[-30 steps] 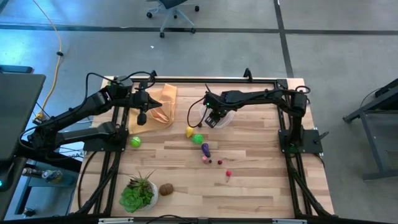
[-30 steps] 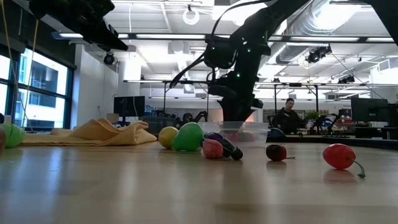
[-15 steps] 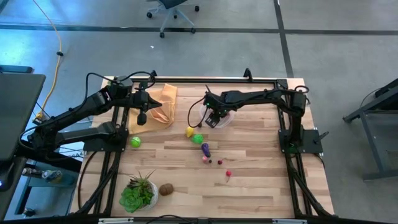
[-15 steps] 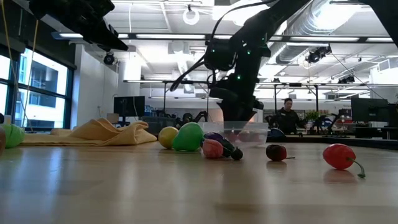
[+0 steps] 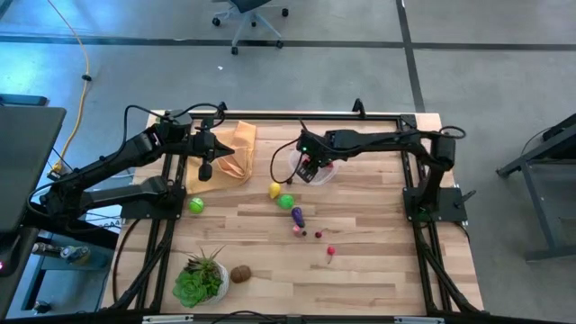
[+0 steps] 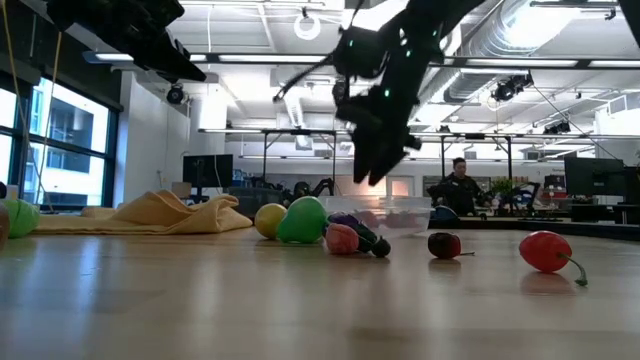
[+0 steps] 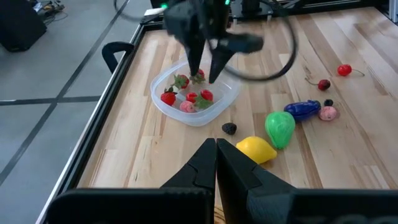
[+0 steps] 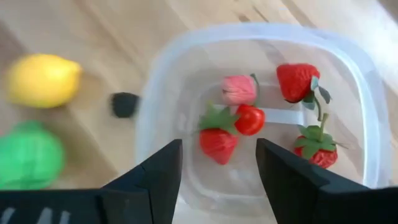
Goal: Pick and placing Produce into tupperware
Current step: Put the purple eggplant into the transparent container
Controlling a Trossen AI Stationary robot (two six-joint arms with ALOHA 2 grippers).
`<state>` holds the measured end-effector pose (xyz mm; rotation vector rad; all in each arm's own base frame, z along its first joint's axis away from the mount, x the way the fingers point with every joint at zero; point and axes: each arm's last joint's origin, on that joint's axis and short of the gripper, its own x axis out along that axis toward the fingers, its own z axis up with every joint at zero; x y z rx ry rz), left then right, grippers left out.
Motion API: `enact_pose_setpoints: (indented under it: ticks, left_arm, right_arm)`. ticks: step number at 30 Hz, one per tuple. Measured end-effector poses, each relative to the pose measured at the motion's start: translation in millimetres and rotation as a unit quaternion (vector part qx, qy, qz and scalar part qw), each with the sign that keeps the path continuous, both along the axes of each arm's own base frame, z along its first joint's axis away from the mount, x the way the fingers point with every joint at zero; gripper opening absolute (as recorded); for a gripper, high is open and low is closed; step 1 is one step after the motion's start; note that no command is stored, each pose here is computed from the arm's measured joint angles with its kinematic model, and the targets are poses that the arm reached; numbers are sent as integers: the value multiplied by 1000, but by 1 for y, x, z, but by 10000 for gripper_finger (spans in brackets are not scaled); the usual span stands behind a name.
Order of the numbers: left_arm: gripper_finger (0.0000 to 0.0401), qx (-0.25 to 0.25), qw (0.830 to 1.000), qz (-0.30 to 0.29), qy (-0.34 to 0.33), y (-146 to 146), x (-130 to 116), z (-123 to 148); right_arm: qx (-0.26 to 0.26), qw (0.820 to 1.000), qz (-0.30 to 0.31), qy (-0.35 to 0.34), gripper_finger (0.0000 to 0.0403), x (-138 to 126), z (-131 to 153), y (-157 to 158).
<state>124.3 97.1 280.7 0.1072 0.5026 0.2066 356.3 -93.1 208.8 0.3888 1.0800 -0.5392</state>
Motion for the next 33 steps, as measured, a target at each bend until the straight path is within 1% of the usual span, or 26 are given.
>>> enact_pose_setpoints:
  ticks: [4,7,10,12,16,20,25,27,33]
  left_arm:
    - [3,0,1000,0,0,0,0,0]
    - [3,0,1000,0,0,0,0,0]
    - [3,0,1000,0,0,0,0,0]
    - [3,0,1000,0,0,0,0,0]
    - [3,0,1000,0,0,0,0,0]
    - [3,0,1000,0,0,0,0,0]
    - [3,0,1000,0,0,0,0,0]
    - [3,0,1000,0,0,0,0,0]
    - [3,0,1000,0,0,0,0,0]
  right_arm:
    - [-7,1000,1,-29,197,-2,20,25]
    - [14,998,-15,-51,197,0,27,52]
    - [49,996,-41,-63,197,1,27,83]
    - [65,995,-43,-69,197,4,24,103]
    - [70,994,-45,-70,197,7,15,132]
    - [77,994,-43,-72,197,14,2,144]
    - [85,994,-38,-58,204,20,-13,146]
    - [90,994,-34,-56,212,20,-14,148]
    - [69,995,-31,-67,248,19,-13,160]
